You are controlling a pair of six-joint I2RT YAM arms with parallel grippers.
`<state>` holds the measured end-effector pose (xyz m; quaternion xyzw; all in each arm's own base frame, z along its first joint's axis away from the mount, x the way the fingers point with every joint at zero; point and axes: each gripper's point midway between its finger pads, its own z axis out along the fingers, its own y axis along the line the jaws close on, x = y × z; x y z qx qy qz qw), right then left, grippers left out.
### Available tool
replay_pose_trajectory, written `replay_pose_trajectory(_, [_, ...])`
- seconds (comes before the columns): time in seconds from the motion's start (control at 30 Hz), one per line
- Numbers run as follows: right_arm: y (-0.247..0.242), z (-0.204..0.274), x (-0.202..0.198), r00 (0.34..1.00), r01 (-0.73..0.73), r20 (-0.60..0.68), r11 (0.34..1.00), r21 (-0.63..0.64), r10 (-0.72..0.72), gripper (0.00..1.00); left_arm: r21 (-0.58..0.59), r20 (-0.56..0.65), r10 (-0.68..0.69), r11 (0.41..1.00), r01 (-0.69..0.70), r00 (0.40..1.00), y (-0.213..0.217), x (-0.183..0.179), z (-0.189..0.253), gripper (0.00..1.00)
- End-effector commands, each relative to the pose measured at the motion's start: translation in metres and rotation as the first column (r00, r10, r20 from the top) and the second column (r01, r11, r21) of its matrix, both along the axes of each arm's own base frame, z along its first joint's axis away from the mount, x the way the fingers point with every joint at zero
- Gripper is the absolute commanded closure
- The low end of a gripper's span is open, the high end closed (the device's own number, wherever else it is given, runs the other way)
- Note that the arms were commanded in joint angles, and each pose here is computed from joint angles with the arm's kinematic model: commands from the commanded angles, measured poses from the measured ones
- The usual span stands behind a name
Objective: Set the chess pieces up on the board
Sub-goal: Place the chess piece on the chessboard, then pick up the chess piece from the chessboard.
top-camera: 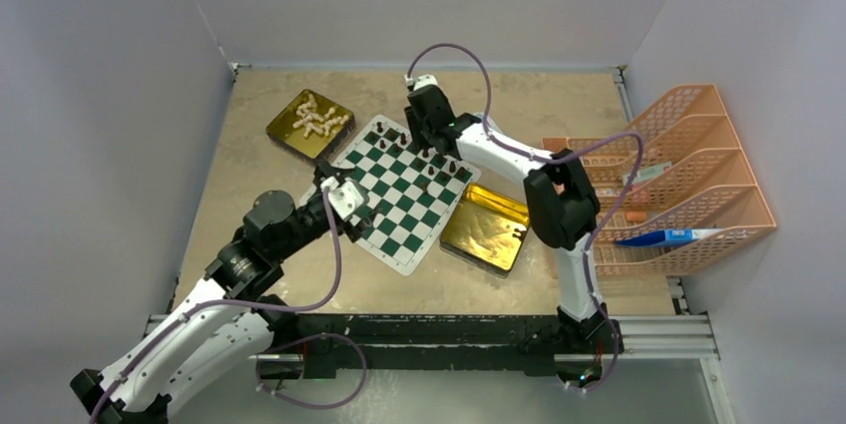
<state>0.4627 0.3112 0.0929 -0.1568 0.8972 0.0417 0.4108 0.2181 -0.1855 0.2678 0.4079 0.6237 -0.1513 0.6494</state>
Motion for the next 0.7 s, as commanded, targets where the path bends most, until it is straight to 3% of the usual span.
replay_pose_trajectory(0.0, [0.002,0.06,-0.01,0.997,0.014,0.073,0.992,0.124,-0.024,0.55,-0.026,-0.04,-0.015,1.0,0.014,0.999,-0.006,-0.001,0.01,0.17])
replay_pose_trajectory(0.2, [0.005,0.046,-0.051,1.0,-0.017,0.016,0.984,0.179,0.015,0.62,-0.033,-0.114,0.058,0.997,-0.063,0.992,0.001,0.005,-0.004,0.17])
replay_pose_trajectory(0.33, [0.008,0.036,-0.078,1.0,-0.029,-0.001,0.978,0.209,0.03,0.63,-0.088,-0.16,0.194,0.974,-0.21,0.968,0.015,0.018,-0.004,0.16])
replay_pose_trajectory(0.43, [0.008,0.021,-0.091,0.999,-0.028,-0.028,0.979,0.201,0.034,0.63,-0.117,-0.235,0.307,0.933,-0.34,0.922,0.029,0.026,-0.003,0.03])
replay_pose_trajectory(0.67, [0.013,0.003,-0.093,0.998,-0.032,-0.049,0.984,0.176,0.041,0.65,-0.118,-0.287,0.319,0.924,-0.364,0.903,0.029,0.025,-0.002,0.0])
